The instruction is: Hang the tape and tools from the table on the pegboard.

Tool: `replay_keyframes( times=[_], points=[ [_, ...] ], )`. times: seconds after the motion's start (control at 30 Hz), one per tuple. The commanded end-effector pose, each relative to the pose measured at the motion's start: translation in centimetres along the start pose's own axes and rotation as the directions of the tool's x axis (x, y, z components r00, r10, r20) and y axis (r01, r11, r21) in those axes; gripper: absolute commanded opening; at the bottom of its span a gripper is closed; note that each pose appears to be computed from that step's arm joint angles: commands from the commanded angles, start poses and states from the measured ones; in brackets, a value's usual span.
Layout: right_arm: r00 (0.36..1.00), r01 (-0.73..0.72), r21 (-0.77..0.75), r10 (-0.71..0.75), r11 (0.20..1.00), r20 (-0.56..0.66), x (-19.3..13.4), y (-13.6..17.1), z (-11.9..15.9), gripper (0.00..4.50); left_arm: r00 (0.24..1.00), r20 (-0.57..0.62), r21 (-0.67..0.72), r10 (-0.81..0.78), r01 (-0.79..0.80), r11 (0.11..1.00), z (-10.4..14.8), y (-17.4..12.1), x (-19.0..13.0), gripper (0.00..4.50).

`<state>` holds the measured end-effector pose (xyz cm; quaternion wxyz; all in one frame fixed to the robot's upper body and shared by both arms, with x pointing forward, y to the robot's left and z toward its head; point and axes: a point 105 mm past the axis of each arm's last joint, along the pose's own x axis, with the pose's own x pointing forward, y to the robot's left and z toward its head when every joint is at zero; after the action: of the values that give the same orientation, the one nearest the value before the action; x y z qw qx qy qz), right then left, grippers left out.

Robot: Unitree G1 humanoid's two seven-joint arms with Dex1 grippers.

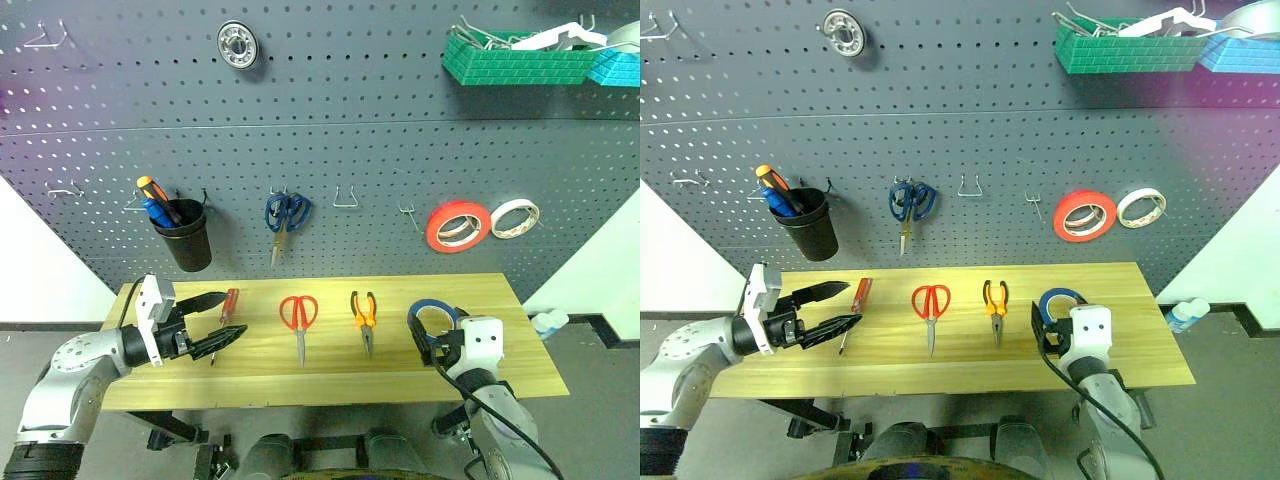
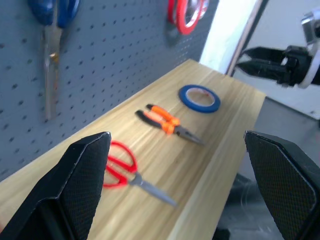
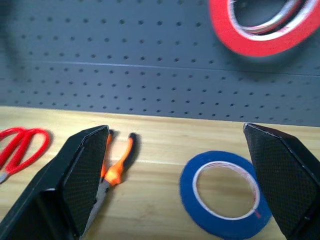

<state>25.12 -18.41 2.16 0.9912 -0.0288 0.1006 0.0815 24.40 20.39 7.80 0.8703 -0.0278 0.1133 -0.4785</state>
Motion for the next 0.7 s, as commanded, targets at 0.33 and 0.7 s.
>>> replay_keyframes(
  times=[0.33, 0.7],
  points=[
    [0.988, -0.095, -0.09, 0.083, 0.991, -0.133, 5.1, -4.1, 0.4, 4.5, 1.0, 0.019, 0.103, 0.002, -0.004, 0.995, 0.7, -0.1, 0.4, 4.48],
    [0.942, -0.225, -0.159, 0.174, 0.961, -0.286, 5.2, -3.7, -1.7, 4.5, 0.999, 0.033, 0.09, 0.008, -0.011, 0.996, 0.6, -0.7, 0.0, 4.48]
  ],
)
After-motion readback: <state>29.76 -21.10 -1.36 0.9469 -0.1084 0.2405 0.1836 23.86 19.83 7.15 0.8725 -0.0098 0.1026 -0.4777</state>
